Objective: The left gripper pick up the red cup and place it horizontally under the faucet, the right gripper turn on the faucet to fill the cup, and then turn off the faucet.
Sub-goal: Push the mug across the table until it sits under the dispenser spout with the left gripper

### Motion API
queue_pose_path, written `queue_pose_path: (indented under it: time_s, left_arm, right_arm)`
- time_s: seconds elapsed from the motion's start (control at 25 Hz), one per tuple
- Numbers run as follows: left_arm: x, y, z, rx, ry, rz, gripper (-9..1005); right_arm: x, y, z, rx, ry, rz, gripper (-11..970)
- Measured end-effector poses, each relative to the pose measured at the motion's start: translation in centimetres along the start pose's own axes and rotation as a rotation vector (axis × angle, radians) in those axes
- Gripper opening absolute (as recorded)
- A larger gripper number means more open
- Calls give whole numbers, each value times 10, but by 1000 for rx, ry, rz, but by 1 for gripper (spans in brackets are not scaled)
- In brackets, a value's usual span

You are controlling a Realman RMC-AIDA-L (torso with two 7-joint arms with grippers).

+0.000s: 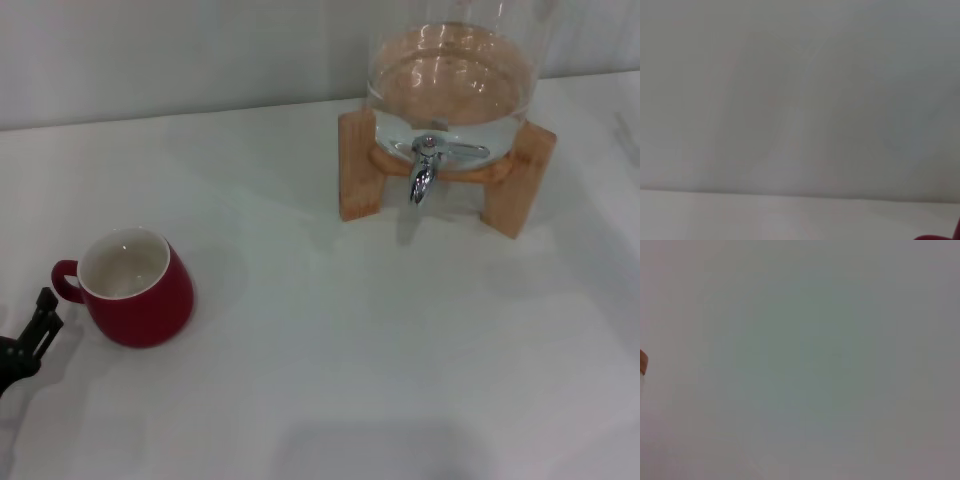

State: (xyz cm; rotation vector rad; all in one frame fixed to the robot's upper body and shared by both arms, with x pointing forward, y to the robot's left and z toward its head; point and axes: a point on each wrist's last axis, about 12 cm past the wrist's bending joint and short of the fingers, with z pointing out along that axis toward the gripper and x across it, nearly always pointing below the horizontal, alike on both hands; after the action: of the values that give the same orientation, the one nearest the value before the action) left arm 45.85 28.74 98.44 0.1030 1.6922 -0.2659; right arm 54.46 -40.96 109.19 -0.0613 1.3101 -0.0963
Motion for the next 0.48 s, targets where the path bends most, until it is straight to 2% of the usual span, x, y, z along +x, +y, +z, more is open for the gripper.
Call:
queue_pose_path:
  time_s: [0.48]
  left_arm:
    - [0,-1,11,17,37,20,854]
  right_arm:
    - [-1,0,-1,0,-5,1,673]
